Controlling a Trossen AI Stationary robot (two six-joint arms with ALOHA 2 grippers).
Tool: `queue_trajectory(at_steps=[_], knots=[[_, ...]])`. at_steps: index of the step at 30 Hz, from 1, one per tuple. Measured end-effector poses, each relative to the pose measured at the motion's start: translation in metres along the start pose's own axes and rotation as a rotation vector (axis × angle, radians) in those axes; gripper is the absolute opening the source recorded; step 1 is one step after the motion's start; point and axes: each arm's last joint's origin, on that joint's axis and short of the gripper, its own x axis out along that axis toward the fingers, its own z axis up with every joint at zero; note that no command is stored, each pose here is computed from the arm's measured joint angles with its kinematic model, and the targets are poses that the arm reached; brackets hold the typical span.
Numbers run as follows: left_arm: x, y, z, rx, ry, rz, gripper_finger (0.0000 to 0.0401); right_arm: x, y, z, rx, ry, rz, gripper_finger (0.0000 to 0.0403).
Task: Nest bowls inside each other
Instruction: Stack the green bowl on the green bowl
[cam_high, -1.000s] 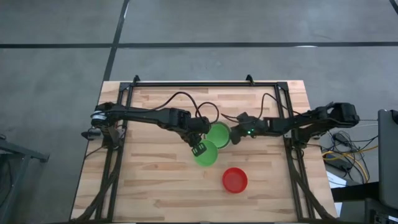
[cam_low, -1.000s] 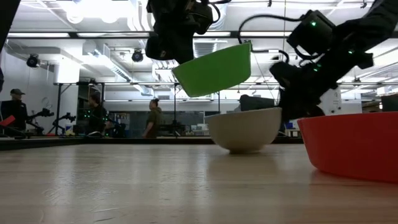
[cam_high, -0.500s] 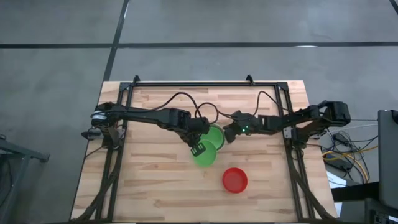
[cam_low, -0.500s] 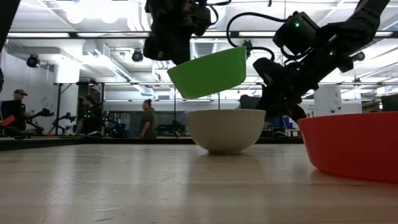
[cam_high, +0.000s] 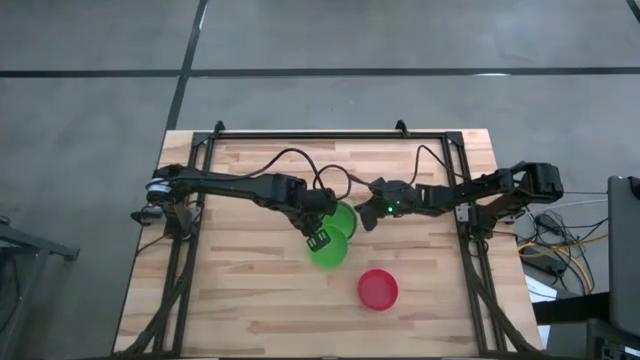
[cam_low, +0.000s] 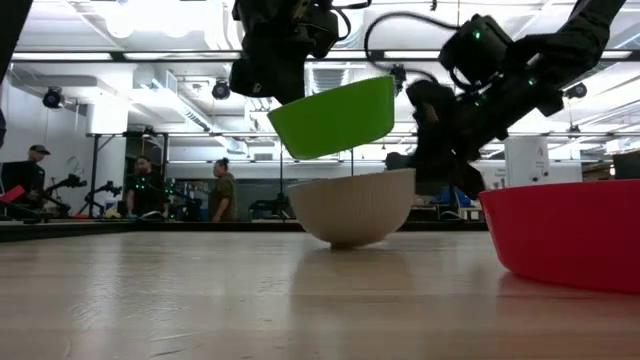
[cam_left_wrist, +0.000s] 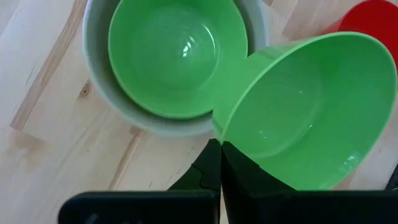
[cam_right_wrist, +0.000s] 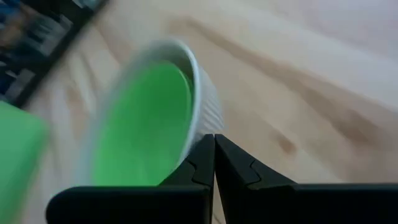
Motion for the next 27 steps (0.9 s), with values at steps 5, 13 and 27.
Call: queue_trajectory(at_steps=[5, 13, 27], knots=[[0.000, 0.000, 0.000, 0.000, 0.000, 0.000, 0.0001, 0.000, 0.015, 0.015, -0.032, -0.092, 0.090, 0.0008], [0.000, 0.000, 0.000, 0.000, 0.001, 0.001, 0.0001, 0.000, 0.015, 0.016, -0.056, -0.082, 0.075, 0.0008], [0.000, 0.003, 0.002, -0.029, -0.002, 0.005, 0.0001, -0.022, 0.037, 0.039, -0.168, -0.267, 0.282, 0.0008]])
